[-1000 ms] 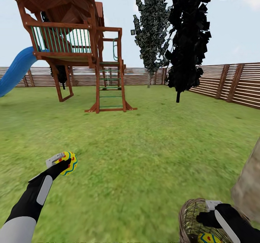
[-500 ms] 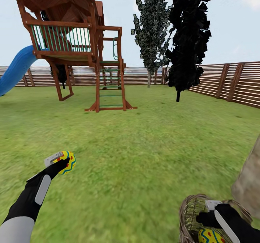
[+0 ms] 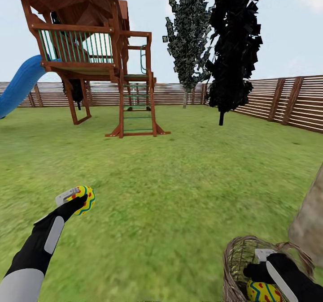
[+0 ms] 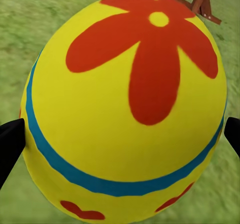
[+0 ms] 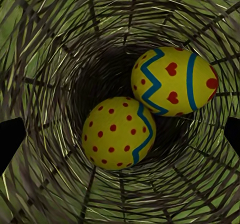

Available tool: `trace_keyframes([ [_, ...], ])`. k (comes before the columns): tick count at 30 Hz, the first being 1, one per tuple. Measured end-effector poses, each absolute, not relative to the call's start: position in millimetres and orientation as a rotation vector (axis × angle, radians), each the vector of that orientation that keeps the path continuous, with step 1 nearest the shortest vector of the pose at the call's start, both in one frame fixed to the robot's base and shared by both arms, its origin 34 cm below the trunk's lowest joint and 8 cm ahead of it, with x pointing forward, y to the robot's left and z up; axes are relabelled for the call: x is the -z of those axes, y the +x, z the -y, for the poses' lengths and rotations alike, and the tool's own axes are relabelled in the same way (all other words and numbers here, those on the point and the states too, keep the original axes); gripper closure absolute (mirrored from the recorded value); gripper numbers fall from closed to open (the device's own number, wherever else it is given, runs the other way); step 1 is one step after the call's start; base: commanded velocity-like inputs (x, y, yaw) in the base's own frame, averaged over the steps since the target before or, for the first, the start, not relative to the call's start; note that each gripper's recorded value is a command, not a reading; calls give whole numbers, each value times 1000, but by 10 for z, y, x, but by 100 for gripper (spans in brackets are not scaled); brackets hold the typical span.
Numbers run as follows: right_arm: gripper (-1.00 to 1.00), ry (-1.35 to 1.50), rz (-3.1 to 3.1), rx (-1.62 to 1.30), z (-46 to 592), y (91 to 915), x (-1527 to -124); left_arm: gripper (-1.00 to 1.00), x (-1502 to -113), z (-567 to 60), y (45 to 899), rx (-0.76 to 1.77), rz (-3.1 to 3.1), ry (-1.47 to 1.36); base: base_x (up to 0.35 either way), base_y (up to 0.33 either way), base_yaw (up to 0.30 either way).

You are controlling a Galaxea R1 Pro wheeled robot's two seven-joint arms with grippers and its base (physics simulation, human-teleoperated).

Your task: Take the three Easter eggs out of the wicker basket on the lawn in the garden, then place them on the lawn next to a single tree (choose any tree) so that all three eggs are next to the same tree and none are left in the basket.

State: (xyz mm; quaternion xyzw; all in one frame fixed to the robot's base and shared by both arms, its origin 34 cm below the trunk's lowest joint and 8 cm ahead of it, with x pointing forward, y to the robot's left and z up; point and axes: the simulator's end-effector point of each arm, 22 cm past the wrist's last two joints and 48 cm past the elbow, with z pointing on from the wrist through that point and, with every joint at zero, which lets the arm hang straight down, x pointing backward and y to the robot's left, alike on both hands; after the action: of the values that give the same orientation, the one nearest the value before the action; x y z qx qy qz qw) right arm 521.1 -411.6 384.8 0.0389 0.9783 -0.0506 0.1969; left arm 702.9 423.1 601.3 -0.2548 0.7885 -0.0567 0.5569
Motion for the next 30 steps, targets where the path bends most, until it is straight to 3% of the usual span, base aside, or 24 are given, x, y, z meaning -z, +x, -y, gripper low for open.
trace_keyframes([
  [30, -100, 103, -2799, 146, 4106, 5019, -3234, 100, -5266, -3966, 7027, 115, -1953, -522, 0, 0, 0],
])
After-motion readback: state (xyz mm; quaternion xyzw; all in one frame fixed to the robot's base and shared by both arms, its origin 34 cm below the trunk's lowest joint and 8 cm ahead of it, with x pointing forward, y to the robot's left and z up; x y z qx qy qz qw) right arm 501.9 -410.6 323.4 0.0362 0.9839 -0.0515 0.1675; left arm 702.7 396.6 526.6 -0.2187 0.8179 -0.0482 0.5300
